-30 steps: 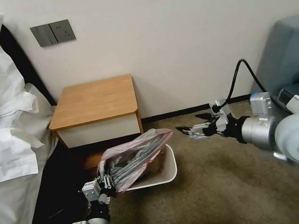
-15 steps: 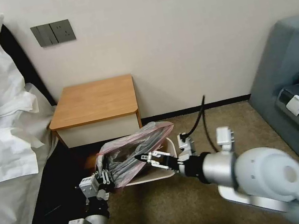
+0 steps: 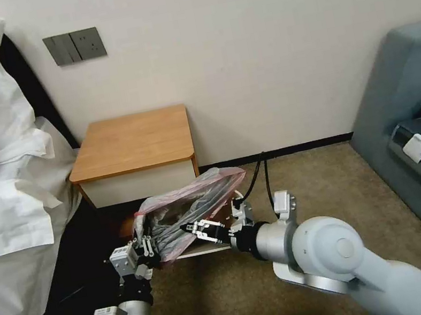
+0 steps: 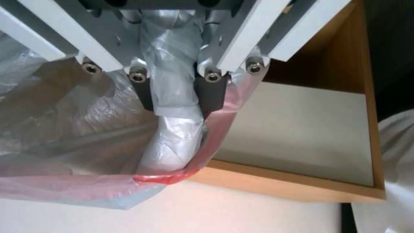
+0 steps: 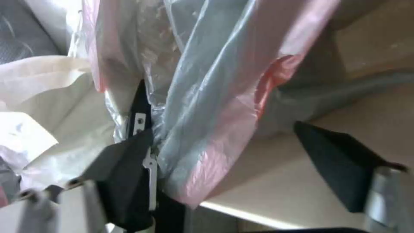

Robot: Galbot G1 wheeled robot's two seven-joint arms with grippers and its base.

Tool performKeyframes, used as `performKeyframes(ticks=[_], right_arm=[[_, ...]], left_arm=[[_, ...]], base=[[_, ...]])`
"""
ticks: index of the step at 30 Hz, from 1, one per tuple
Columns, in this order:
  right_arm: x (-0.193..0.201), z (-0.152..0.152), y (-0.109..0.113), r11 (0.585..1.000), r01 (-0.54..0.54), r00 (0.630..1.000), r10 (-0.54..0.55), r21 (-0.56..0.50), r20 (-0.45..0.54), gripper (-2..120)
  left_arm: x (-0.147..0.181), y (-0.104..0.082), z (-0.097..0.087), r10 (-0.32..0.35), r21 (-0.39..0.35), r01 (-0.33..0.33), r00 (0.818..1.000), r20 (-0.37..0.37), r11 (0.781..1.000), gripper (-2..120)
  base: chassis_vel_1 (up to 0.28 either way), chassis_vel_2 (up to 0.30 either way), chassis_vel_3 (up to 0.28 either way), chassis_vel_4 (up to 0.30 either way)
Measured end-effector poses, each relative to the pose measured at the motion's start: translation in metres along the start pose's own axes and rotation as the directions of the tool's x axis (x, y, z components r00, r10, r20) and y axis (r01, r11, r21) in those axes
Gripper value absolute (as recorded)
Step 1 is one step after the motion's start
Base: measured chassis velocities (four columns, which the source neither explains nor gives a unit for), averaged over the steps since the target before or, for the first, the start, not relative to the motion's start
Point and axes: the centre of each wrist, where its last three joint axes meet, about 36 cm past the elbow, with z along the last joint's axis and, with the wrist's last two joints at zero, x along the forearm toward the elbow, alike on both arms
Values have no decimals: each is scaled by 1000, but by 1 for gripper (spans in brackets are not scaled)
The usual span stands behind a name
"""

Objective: Pick up the garbage bag from the table and place it over the trash can.

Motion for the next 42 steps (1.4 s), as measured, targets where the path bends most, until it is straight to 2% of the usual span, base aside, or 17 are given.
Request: performKeyframes(ticks=[4,5,8,9,12,13,16,17,20,21,22,29,42], right_arm=[[-10,-1,0,1000,4,1000,-4,-8,-5,66],[-10,-1,0,1000,4,1000,-4,-8,-5,66],[-15,-2,0,1000,8,1000,-8,-3,2,51],[-15,-2,0,1000,8,1000,-8,-3,2,51],[-18,-2,-2,1000,5,1000,-5,11,15,36],[-18,-2,-2,1000,5,1000,-5,11,15,36],[-18,-2,-1,1000,17,1000,-17,16,20,22],[-18,-2,-1,1000,17,1000,-17,16,20,22],[-17,-1,1,999,29,999,-29,24,23,7],[-17,-1,1,999,29,999,-29,24,23,7],[-16,-1,1,999,32,999,-33,28,24,2],[-14,4,3,998,43,999,-44,44,26,0],[23,24,14,993,84,996,-84,84,-3,0]], left_arm=[[0,1,-1,-2,7,2,1000,-3,1000,8],[0,1,-1,-2,7,2,1000,-3,1000,8],[-1,1,-1,-3,12,3,1000,-3,1000,8],[-1,1,-1,-3,12,3,1000,-3,1000,8],[-1,1,-1,-4,19,4,1000,-7,1000,8],[-1,1,-1,-4,19,4,1000,-7,1000,8],[-2,2,-1,-7,22,7,1000,-7,1000,8],[-2,2,-1,-7,22,7,1000,-7,1000,8],[-2,2,0,-10,24,11,1000,-12,1000,8],[-2,2,0,-10,24,11,1000,-12,1000,8],[-2,1,0,-12,26,12,1000,-13,1000,8],[-2,1,2,-21,29,22,1000,-20,999,8],[-4,3,0,-84,84,88,995,-52,993,8]], base=[[0,0,0,0],[0,0,0,0],[0,0,0,0],[0,0,0,0],[0,0,0,0],[0,0,0,0],[0,0,0,0],[0,0,0,0],[0,0,0,0],[0,0,0,0],[0,0,0,0],[0,0,0,0],[0,0,0,0]])
